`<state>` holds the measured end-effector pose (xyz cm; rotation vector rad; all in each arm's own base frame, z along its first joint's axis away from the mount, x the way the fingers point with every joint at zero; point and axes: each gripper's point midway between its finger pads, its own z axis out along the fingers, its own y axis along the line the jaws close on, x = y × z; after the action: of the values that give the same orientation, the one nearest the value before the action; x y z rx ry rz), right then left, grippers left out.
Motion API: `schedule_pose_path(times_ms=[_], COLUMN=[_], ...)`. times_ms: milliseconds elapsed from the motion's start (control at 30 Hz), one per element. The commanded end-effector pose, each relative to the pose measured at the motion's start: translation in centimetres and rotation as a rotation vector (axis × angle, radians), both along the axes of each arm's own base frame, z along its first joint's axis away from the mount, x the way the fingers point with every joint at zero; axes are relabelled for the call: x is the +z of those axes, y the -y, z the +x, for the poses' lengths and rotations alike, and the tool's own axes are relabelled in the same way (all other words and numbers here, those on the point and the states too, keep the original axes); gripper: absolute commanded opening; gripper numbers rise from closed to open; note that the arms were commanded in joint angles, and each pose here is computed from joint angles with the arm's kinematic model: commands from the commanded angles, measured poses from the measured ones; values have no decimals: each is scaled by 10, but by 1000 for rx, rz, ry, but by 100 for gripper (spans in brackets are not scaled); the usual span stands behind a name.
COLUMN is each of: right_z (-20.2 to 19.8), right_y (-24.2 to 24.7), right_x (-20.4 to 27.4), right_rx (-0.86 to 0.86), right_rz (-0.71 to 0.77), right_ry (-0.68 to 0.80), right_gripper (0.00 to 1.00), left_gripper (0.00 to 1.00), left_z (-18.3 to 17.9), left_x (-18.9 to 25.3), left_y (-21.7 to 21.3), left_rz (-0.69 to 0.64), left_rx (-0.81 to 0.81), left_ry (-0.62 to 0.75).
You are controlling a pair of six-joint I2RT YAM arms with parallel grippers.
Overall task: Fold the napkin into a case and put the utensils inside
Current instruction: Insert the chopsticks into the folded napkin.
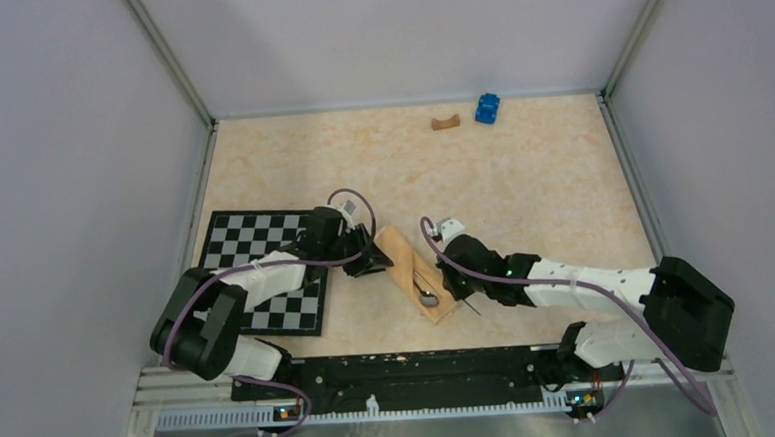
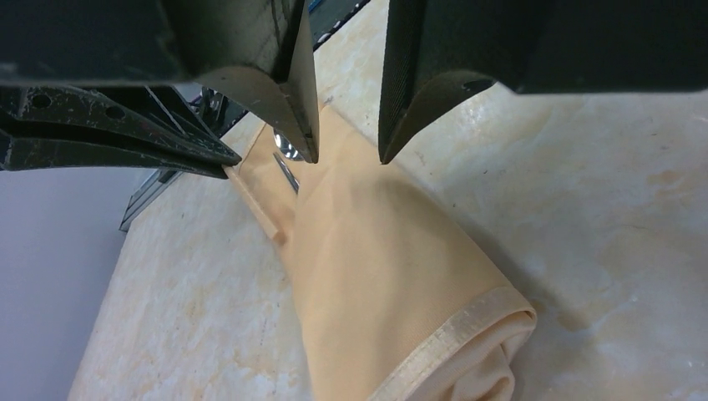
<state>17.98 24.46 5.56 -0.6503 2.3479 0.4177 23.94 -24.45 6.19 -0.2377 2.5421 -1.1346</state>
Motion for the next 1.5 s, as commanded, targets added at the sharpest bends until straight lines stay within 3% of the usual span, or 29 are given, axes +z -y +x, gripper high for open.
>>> schedule_pose_path(times_ms=[0, 467, 1467], right_z=[21, 41, 98], right_y=[-10, -41, -85], right_x=[4, 0, -7], right_rx=[-37, 31, 88], right_rz=[38, 34, 84], right_ry=[30, 65, 268], right_gripper=[0, 0, 0], left_gripper=[37, 32, 27], left_z=[9, 4, 3], left_x=[-1, -34, -52], left_y=[5, -5, -21], left_rz=[-15, 68, 183], left_rx=[5, 13, -11], left_ry=[38, -12, 1])
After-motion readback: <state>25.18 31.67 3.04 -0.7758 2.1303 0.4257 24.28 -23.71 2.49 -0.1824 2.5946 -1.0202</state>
